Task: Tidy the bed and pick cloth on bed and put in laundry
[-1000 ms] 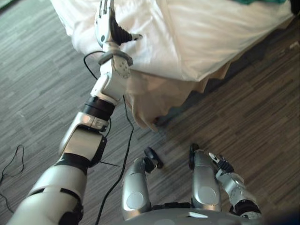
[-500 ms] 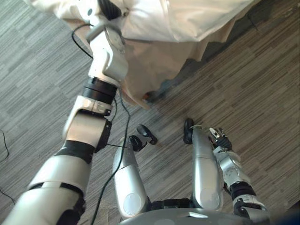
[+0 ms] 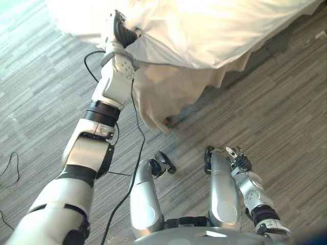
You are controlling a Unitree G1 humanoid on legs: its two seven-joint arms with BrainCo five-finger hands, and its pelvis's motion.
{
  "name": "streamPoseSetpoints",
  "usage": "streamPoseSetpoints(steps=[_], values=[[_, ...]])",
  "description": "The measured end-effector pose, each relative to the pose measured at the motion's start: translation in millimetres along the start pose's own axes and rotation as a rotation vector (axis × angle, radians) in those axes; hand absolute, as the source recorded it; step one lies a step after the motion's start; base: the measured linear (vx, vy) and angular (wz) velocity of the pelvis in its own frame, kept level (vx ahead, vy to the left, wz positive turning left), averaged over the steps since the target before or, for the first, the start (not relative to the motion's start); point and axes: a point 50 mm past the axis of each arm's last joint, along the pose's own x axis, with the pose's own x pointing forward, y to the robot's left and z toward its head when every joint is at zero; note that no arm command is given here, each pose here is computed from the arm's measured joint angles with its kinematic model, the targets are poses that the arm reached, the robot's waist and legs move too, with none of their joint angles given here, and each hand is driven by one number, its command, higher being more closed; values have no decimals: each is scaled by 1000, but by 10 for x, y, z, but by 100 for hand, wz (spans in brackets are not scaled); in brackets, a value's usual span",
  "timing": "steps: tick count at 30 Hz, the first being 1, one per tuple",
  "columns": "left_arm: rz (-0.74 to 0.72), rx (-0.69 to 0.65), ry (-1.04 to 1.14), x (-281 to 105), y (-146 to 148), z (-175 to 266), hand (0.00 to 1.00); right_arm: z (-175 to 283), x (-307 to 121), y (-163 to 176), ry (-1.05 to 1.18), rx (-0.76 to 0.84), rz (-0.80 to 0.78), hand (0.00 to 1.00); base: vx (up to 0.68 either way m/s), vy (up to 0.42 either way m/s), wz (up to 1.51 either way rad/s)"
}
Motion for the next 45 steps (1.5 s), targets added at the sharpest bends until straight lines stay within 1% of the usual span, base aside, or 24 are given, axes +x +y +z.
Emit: streamPoseSetpoints(steps=[4,7,8,11,13,14,18,20,21,22,26,28,30,31,36,40,42,45], values=[[-52,-34,-127,-158,-104,42,100,-247,-116,-156,82,-4,-82,0,169,-53,18],[-106,-39,-156,-290,-147,-74,100,-335,-158,-217,117,8,-118,0,178,-58,23],[-140,-55,-141,-367,-168,-181,0,-380,-171,-234,137,12,-129,0,149,-50,14],[-232,-131,-32,-682,-280,-566,0,-562,-239,-365,231,36,-194,0,164,-60,27],[-317,-173,107,-1037,-404,-929,0,-720,-332,-504,315,53,-258,0,143,-76,23],[-333,-188,133,-1103,-434,-978,0,-746,-349,-528,329,55,-268,0,122,-76,20],[-400,-314,336,-1662,-669,-1271,0,-906,-471,-674,426,68,-330,0,110,-60,18],[-418,-378,470,-2080,-796,-1407,0,-955,-547,-764,459,60,-356,0,100,-57,25],[-424,-404,514,-2220,-833,-1439,0,-956,-563,-794,468,49,-363,0,97,-33,26],[-428,-433,595,-2463,-876,-1497,0,-953,-572,-817,476,39,-368,0,79,-21,20],[-418,-452,786,-3011,-949,-1642,0,-966,-573,-814,494,41,-368,0,36,-42,18],[-407,-441,872,-3235,-973,-1709,0,-980,-576,-810,504,44,-369,0,-11,-35,11],[-378,-419,975,-3514,-947,-1806,0,-981,-565,-789,500,54,-365,0,-29,-24,4],[-368,-409,1008,-3594,-936,-1840,0,-978,-559,-783,496,62,-364,0,-39,-15,0],[-370,-322,1250,-4181,-833,-2054,0,-1009,-593,-822,469,138,-404,0,-70,0,-3],[-307,-365,1412,-4486,-745,-2132,0,-1000,-619,-886,420,173,-459,0,-133,2,-5],[-306,-370,1450,-4610,-703,-2138,0,-978,-628,-919,382,181,-484,0,-149,11,-6],[-266,-390,1486,-4702,-688,-2123,0,-992,-664,-949,353,179,-507,0,-140,29,13]])
